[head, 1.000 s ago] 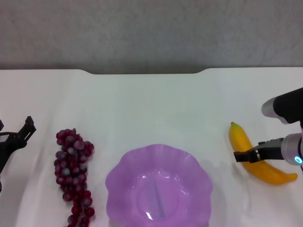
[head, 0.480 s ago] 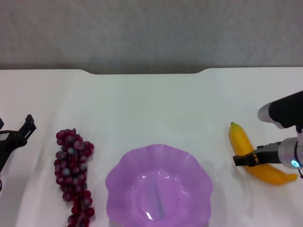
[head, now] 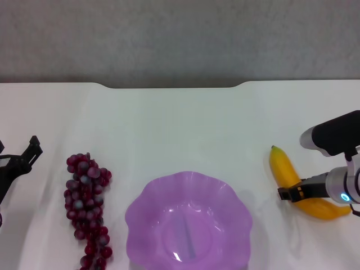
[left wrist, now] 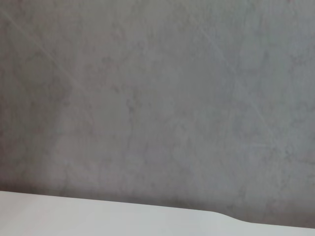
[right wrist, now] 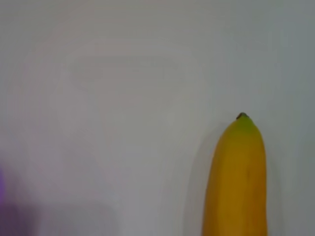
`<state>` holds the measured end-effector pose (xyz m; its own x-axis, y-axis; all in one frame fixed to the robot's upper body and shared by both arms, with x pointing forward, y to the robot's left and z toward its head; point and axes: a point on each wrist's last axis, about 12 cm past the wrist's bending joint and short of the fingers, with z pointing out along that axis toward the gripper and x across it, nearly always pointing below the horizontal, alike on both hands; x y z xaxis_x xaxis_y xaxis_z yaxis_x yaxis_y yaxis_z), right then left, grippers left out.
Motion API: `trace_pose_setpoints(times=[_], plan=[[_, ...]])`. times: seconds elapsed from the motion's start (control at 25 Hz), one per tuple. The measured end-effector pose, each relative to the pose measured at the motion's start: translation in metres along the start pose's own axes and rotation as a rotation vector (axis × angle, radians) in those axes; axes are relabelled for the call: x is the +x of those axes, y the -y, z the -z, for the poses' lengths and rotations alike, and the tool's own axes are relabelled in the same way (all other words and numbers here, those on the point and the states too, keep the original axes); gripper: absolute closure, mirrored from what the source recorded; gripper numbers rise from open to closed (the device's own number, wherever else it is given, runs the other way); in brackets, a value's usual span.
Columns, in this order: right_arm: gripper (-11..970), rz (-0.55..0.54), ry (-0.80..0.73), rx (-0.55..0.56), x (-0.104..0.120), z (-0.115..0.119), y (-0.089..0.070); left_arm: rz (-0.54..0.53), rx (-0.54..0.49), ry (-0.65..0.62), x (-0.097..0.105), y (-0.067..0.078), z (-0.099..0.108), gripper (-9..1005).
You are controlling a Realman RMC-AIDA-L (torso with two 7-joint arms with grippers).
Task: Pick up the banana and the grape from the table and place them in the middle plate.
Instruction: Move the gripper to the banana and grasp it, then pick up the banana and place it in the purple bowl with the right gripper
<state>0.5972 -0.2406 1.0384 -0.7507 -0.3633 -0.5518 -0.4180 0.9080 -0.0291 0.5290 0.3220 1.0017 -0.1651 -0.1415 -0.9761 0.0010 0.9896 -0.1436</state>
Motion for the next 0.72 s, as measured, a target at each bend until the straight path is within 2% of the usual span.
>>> trace_pose_setpoints(times=[0.16,0.4,0.6,0.72], plan=[[394,0.017,0.016,0.001,-0.002,-0.001,-0.003,-0.001,-0.001,-0.001,0.0,0.0,0.0,105],[461,0.024,0.027,0.002,-0.002,-0.001,-0.005,0.006,-0.005,-0.001,0.001,-0.001,0.001,105],[460,0.025,0.056,-0.001,-0.004,0.001,-0.009,0.001,-0.005,-0.002,0.001,-0.001,0.001,105],[459,0.022,0.102,-0.036,-0.005,0.009,-0.019,-0.001,-0.004,-0.003,0.001,-0.001,0.001,105]])
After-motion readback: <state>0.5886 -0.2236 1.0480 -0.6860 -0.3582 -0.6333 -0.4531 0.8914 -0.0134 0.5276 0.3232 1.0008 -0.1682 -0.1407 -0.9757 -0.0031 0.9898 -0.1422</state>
